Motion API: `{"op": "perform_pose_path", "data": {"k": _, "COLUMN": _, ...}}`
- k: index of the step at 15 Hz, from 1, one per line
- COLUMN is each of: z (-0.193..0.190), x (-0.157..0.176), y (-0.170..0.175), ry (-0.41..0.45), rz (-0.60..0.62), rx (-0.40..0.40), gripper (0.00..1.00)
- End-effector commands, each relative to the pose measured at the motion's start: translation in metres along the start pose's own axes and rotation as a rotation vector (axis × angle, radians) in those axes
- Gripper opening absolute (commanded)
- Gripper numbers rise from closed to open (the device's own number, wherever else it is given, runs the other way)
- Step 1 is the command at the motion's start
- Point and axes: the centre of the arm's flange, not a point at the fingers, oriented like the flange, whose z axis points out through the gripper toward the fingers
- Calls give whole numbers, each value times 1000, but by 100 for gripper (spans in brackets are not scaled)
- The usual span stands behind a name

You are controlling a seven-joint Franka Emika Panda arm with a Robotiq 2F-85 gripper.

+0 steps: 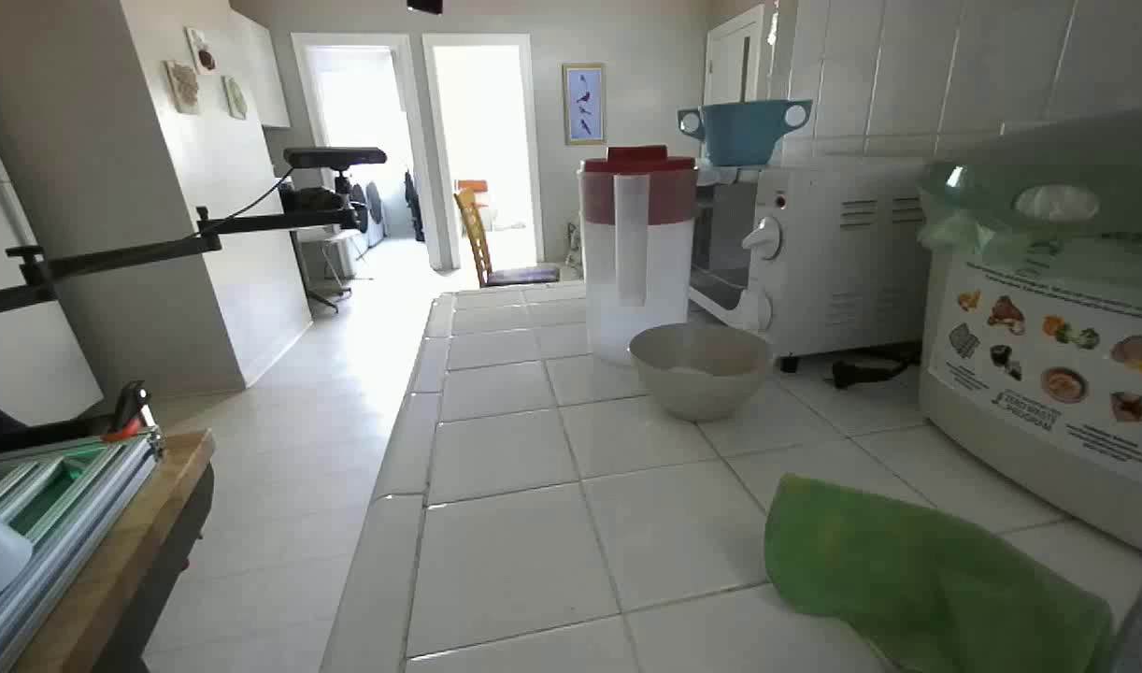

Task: Use the green towel to wipe around the oven knobs

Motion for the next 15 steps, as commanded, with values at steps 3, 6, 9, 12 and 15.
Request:
{"op": "perform_pose_path", "data": {"k": 3, "z": 0, "x": 0, "y": 0, "ry": 0, "rz": 0, "rx": 0, "gripper": 100}}
{"op": "perform_pose_path", "data": {"k": 6, "z": 0, "x": 0, "y": 0, "ry": 0, "rz": 0, "rx": 0, "gripper": 100}}
{"op": "perform_pose_path", "data": {"k": 9, "z": 2, "x": 12, "y": 4, "ry": 99, "rz": 12, "rx": -2, "gripper": 100}}
{"op": "perform_pose_path", "data": {"k": 12, "z": 4, "x": 32, "y": 16, "ry": 189, "rz": 45, "rx": -17, "gripper": 100}}
{"op": "perform_pose_path", "data": {"k": 15, "z": 13, "x": 50, "y": 31, "ry": 254, "rz": 81, "rx": -30, "gripper": 100}}
